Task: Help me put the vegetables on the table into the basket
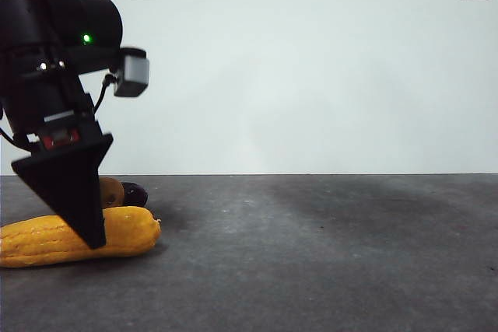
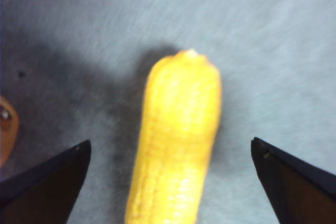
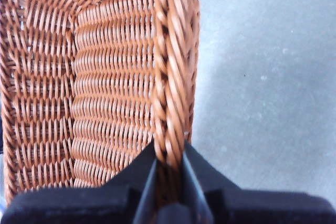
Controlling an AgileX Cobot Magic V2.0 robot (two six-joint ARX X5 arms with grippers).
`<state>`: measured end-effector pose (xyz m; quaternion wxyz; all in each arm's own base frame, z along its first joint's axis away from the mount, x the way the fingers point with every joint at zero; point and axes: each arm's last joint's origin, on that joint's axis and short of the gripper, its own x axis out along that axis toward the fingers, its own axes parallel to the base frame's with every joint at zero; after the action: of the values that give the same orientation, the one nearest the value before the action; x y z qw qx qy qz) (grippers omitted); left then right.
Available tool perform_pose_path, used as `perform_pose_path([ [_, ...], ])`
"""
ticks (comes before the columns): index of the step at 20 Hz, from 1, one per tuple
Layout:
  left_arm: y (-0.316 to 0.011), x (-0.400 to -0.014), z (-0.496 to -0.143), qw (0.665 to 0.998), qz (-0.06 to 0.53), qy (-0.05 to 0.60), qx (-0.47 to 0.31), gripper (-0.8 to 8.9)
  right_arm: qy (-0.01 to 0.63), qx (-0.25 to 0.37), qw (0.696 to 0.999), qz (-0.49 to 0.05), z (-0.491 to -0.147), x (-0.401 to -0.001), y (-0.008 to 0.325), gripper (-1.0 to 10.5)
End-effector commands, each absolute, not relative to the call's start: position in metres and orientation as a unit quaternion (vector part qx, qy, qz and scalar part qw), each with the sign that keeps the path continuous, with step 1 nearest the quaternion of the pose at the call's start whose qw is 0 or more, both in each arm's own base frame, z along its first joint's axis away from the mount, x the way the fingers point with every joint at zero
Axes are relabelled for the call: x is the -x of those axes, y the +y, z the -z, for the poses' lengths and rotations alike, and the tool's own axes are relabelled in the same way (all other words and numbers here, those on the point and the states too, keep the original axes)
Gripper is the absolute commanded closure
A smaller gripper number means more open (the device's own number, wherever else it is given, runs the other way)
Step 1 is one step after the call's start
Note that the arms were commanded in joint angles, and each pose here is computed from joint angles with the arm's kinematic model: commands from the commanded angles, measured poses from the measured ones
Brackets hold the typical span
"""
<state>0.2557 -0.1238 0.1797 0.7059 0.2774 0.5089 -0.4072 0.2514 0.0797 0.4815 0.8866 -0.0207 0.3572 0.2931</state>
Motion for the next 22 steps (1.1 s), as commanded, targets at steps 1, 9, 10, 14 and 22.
perform_pose_path([
  [1, -0.127, -0.258, -0.174, 0.700, 0.403, 0.511, -0.293, 2.10, 0.348, 0.019, 0.888, -0.300, -0.486, -0.247, 0.080, 9.6],
  [9, -0.128, -0.258, -0.174, 0.705, 0.388, 0.517, -0.291, 8.22, 0.356, 0.021, 0.885, -0.300, -0.484, -0.246, 0.079, 9.6],
  [10, -0.128, -0.257, -0.174, 0.705, 0.388, 0.519, -0.289, 8.22, 0.359, 0.023, 0.883, -0.300, -0.483, -0.246, 0.079, 9.6],
  [14, -0.126, -0.253, -0.193, 0.722, 0.381, 0.507, -0.278, 8.22, 0.370, 0.023, 0.879, -0.298, -0.480, -0.248, 0.080, 9.6],
  [22, -0.095, -0.188, -0.298, 0.828, 0.359, 0.342, -0.261, 8.22, 0.446, 0.009, 0.848, -0.288, -0.405, -0.282, 0.089, 9.6],
])
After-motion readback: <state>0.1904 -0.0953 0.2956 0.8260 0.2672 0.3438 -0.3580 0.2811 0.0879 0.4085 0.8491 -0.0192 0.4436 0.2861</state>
